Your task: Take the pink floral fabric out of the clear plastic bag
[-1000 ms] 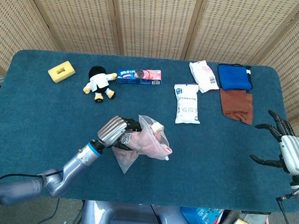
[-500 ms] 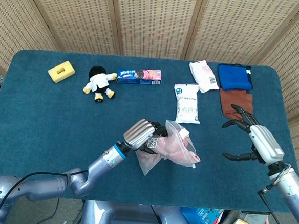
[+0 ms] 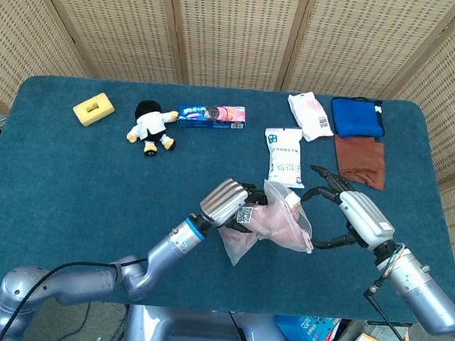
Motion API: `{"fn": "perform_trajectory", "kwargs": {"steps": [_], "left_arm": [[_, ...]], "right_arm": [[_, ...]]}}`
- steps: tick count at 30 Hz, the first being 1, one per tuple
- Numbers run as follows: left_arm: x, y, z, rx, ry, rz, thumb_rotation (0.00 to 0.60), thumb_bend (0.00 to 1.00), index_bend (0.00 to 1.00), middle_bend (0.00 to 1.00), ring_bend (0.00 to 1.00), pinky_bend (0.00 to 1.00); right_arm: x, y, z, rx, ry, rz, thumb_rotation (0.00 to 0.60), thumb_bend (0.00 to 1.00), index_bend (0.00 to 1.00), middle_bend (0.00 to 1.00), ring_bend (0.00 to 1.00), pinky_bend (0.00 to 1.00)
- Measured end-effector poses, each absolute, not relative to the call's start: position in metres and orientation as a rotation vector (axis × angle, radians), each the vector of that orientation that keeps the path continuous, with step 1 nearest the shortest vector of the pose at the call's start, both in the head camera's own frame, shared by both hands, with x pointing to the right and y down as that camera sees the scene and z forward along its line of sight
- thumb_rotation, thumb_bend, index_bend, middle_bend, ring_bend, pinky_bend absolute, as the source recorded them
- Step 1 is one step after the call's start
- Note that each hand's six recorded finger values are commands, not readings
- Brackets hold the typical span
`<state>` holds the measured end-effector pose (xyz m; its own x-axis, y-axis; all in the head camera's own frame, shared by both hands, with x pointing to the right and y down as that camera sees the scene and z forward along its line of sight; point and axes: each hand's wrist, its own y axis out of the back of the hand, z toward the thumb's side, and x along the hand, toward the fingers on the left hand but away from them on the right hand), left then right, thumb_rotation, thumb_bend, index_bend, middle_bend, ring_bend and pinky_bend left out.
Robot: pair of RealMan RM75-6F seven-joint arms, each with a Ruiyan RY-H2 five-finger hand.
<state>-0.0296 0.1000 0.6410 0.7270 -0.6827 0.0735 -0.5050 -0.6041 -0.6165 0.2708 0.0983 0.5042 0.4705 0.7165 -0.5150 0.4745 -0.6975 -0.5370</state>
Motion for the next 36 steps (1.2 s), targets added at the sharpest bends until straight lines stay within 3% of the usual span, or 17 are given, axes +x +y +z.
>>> {"fn": "perform_trajectory", "kwargs": {"steps": [26,28,31,33,36], "left_arm": [[-0.016,0.105,0.636,-2.393,0.928,-0.368,0.600,0.47,0.62,0.59,0.53,0.65],[-0.015,0.105,0.635,-2.395,0.932,-0.367,0.600,0.47,0.62,0.59,0.53,0.65],[-0.014,0.106,0.635,-2.398,0.938,-0.369,0.600,0.47,0.62,0.59,0.53,0.65],[-0.014,0.105,0.635,-2.398,0.946,-0.373,0.600,0.47,0.62,0.59,0.53,0.65],[-0.015,0.104,0.635,-2.388,0.958,-0.387,0.600,0.47,0.62,0.59,0.53,0.65]], "right_arm": [[0.238,0.100,0.519,-2.437,-0.902,1.093,0.600,0.04,0.34,0.00,0.00,0.00],[0.236,0.100,0.521,-2.432,-0.895,1.095,0.600,0.10,0.34,0.00,0.00,0.00],[0.234,0.101,0.525,-2.424,-0.882,1.096,0.600,0.31,0.39,0.00,0.00,0.00],[0.231,0.101,0.528,-2.421,-0.873,1.094,0.600,0.48,0.48,0.00,0.00,0.00],[0.228,0.102,0.533,-2.414,-0.862,1.089,0.600,0.65,0.57,0.00,0.00,0.00]]}}
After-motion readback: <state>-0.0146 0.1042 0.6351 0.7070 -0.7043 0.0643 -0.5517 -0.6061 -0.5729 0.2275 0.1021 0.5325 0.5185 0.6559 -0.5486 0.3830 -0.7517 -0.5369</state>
